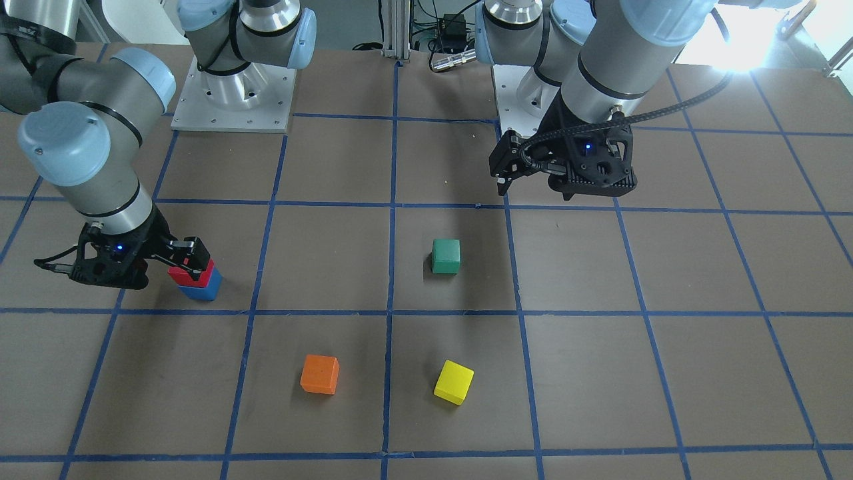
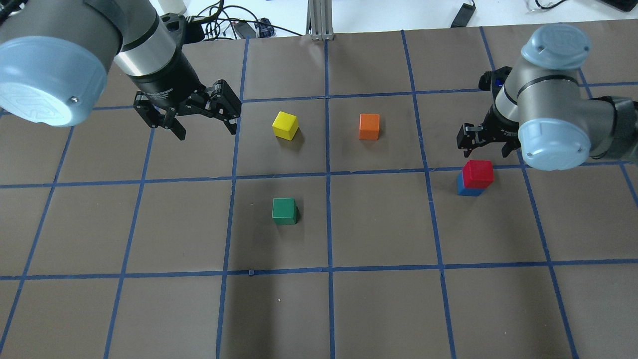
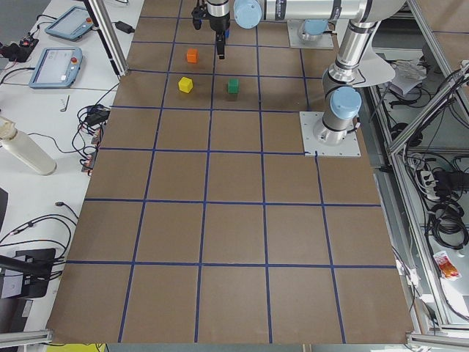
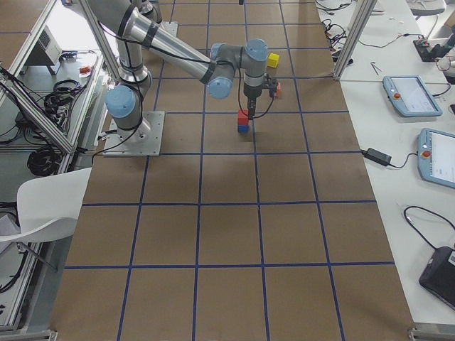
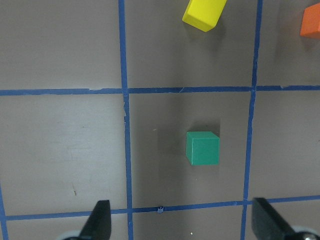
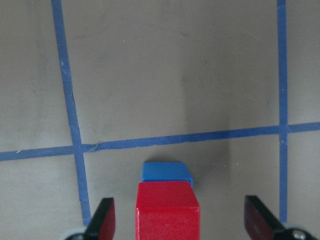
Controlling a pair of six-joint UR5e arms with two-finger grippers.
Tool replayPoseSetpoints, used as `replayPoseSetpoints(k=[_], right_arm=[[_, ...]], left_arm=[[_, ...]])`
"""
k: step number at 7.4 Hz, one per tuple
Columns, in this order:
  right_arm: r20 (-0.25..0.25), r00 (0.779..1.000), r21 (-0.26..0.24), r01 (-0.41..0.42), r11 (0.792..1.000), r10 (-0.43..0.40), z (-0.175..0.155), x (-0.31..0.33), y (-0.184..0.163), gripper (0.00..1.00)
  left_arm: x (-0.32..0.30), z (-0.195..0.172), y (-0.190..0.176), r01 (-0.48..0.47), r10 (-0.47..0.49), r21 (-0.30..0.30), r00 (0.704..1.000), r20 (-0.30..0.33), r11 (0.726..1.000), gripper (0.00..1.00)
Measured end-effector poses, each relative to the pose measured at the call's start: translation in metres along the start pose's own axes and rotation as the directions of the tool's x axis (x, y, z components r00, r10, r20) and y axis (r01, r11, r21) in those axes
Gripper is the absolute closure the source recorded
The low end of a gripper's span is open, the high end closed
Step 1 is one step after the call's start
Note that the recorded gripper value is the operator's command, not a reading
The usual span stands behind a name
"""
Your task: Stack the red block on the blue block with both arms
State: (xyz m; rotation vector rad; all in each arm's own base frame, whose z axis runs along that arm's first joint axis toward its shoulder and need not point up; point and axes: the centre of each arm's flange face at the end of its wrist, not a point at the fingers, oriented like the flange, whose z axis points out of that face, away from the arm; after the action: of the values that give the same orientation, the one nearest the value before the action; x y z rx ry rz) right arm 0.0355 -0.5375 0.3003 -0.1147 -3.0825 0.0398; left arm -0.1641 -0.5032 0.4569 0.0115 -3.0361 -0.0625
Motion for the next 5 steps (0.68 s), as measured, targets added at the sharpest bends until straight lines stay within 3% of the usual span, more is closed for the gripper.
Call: replayPoseSetpoints(k=[2, 4, 5], right_arm=[[0.018, 1.0, -0.048, 0.002, 0.999, -0.001, -0.077, -0.001, -0.01, 0.02], [0.058, 0.997, -0.068, -0.039, 0.997, 0.043, -0.149, -0.04, 0.017, 0.0], [0.066, 0.996, -0.063, -0.053, 0.997, 0.057, -0.163, -0.07, 0.033, 0.0]], left_arm=[[0.0, -0.003, 0.0, -0.001, 0.001, 0.006, 1.0, 0.0, 1.0, 0.0], [0.001, -0.014, 0.005, -0.006, 0.006, 0.031, 1.0, 0.003, 1.0, 0.0], [0.001, -0.018, 0.007, -0.01, 0.01, 0.047, 1.0, 0.007, 0.999, 0.0]])
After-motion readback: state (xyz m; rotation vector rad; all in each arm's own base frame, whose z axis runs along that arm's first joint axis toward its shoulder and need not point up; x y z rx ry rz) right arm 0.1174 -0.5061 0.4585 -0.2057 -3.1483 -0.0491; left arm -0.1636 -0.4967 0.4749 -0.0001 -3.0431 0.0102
